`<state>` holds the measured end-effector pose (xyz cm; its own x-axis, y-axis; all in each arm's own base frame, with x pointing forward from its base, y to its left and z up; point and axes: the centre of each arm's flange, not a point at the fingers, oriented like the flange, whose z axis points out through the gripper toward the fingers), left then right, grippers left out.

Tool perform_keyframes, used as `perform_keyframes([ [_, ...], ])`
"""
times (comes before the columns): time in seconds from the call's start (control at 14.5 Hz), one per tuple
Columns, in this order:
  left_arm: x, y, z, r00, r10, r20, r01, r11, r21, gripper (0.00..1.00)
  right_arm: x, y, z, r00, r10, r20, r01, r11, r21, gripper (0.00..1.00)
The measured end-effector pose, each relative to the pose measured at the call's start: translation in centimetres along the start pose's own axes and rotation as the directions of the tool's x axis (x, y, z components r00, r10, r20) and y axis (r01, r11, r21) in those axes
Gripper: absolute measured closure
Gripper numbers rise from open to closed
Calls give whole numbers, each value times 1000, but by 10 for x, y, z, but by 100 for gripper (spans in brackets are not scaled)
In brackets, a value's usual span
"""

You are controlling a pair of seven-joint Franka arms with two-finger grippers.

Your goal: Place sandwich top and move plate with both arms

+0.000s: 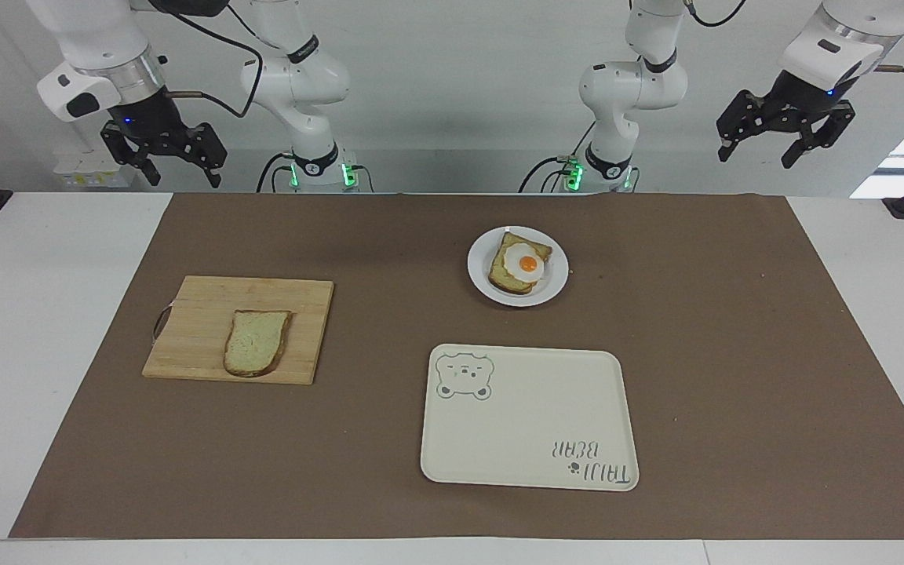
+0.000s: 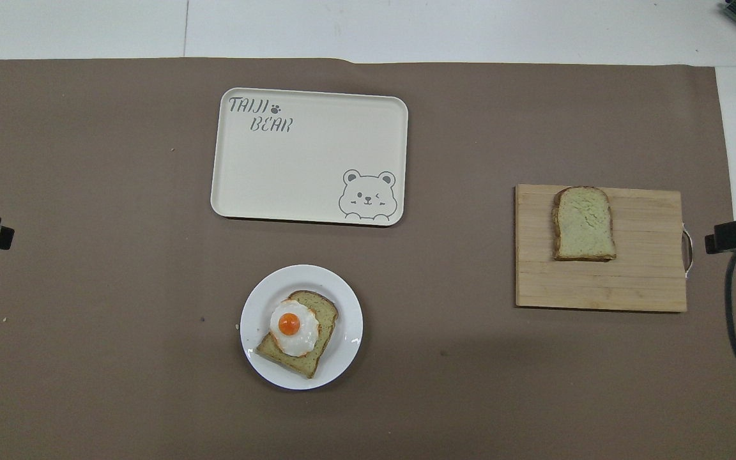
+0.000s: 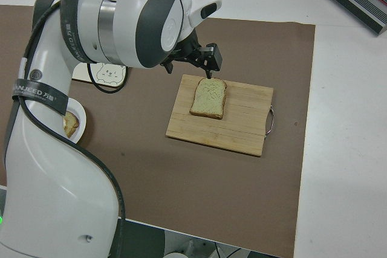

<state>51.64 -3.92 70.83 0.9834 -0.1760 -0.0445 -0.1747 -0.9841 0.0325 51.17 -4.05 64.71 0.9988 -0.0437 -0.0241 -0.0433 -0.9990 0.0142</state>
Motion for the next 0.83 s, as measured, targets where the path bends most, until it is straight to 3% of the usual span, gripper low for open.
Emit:
perform_keyframes([
  [0.35, 0, 0, 0, 1000, 0, 0, 0, 1000, 0, 0, 1, -2, -1, 1000, -4, -11, 4, 1000, -1, 0],
  [0.83, 0, 0, 0, 1000, 0, 0, 0, 1000, 0, 0, 26, 7, 20, 995, 13, -103, -14, 1000, -5, 0],
])
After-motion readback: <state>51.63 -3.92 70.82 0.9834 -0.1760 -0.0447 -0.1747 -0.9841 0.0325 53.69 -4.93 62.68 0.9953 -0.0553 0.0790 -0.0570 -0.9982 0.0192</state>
